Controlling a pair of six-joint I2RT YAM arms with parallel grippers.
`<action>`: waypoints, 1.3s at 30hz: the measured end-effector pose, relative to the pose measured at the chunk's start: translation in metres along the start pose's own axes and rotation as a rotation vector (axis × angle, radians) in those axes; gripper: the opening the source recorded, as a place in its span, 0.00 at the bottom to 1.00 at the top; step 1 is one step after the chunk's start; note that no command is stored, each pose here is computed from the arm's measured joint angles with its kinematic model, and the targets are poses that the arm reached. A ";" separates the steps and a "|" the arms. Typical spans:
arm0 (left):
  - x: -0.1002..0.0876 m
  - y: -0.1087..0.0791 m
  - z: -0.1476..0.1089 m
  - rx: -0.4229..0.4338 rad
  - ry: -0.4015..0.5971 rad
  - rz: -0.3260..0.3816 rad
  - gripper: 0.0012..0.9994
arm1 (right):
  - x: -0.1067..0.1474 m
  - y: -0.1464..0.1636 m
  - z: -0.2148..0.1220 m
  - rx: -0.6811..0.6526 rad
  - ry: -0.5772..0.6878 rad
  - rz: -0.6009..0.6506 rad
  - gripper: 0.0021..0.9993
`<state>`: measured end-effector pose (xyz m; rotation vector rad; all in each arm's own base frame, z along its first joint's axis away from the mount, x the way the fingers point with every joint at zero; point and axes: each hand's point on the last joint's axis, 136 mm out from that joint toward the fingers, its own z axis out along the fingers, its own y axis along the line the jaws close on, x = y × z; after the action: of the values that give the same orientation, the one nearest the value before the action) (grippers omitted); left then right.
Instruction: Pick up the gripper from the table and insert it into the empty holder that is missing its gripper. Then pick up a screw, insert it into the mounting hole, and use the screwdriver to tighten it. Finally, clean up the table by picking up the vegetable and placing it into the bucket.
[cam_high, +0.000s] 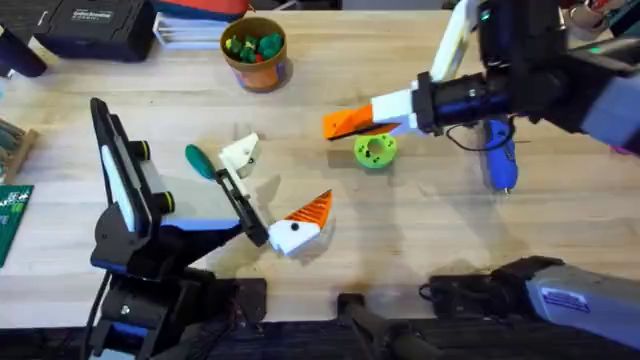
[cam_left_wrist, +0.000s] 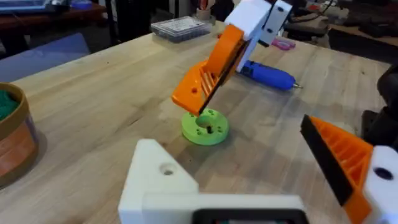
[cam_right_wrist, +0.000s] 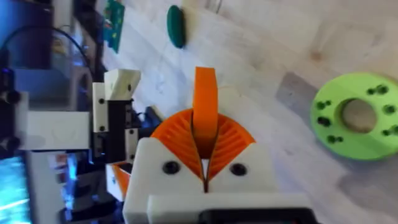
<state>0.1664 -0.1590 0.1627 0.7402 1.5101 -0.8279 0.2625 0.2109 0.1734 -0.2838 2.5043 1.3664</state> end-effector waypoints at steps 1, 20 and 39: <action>0.000 0.000 0.000 0.000 0.000 0.000 0.99 | 0.001 -0.001 0.003 -0.019 0.017 0.030 0.01; 0.000 0.000 0.000 0.000 0.000 0.000 0.99 | -0.008 0.029 0.046 -0.399 0.171 0.108 0.01; 0.000 0.000 0.000 0.000 0.000 0.000 0.99 | -0.006 0.062 0.061 -0.490 0.285 0.105 0.01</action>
<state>0.1664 -0.1590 0.1627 0.7402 1.5101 -0.8279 0.2583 0.2955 0.1926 -0.4781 2.3835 2.1094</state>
